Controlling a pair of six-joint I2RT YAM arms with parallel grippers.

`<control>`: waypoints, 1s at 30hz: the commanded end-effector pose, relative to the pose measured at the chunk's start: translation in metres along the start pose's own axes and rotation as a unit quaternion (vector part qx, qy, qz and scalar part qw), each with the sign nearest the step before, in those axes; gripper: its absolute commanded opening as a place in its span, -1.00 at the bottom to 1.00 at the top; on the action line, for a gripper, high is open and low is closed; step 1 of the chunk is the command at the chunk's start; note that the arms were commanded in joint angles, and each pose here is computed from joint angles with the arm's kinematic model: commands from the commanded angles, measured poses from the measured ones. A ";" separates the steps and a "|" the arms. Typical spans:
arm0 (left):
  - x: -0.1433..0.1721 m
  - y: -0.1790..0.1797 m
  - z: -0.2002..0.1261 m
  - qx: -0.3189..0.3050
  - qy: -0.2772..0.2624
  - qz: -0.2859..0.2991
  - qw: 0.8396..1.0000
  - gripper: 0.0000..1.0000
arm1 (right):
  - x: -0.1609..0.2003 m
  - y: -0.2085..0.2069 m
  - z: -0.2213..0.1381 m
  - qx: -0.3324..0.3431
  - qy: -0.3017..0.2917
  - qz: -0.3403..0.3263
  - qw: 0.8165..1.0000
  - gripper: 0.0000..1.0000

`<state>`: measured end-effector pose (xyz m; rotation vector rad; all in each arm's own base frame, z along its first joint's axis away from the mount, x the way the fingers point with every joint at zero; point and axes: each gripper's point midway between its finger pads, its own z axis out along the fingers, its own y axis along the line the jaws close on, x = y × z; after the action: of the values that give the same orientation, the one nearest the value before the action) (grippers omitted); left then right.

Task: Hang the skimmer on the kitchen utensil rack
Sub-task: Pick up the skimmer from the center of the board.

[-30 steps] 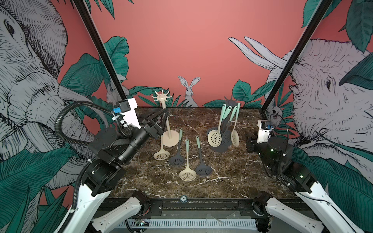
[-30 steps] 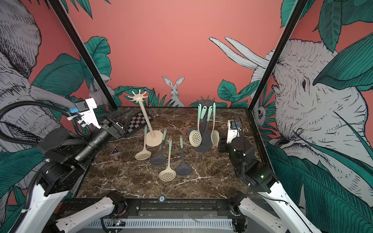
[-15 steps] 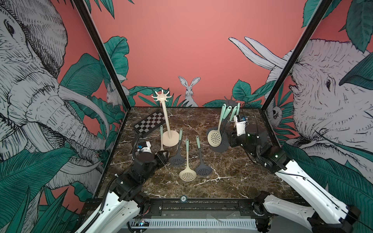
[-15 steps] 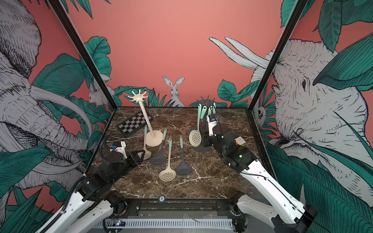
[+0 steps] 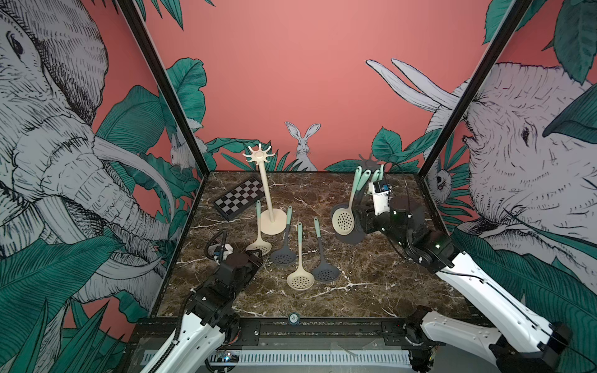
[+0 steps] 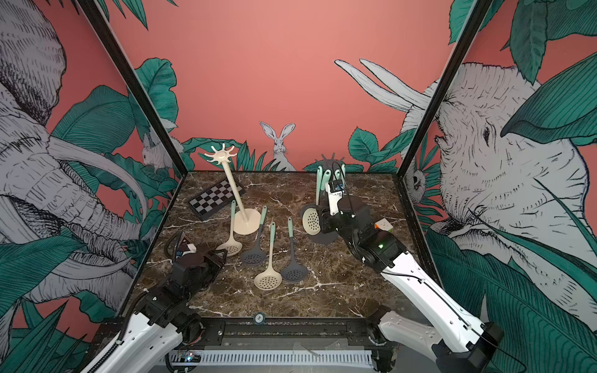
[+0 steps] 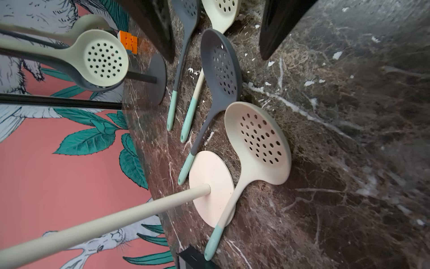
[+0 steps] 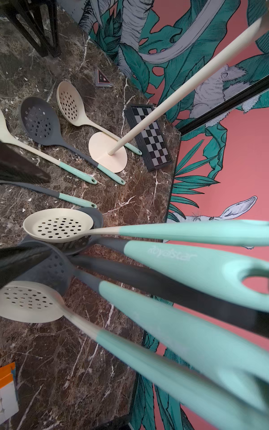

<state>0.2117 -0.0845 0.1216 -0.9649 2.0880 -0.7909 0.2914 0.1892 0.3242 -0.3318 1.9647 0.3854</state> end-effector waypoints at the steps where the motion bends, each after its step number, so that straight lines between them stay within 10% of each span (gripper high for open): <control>1: -0.001 0.018 0.010 -0.027 -0.008 -0.039 0.999 0.17 | -0.006 0.003 0.002 -0.006 -0.014 0.007 1.000 -0.14; 16: -0.019 0.036 0.051 -0.045 -0.012 -0.086 0.995 0.05 | -0.001 0.004 0.017 -0.003 -0.001 0.004 1.000 -0.13; 30: -0.025 0.049 0.071 -0.089 -0.017 -0.107 0.990 -0.81 | 0.005 0.005 0.026 0.001 0.013 0.009 1.000 -0.13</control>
<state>0.2518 -0.0592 0.0400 -1.2919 2.1402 -0.6882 0.3054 0.2010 0.3004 -0.3478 2.0248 0.3648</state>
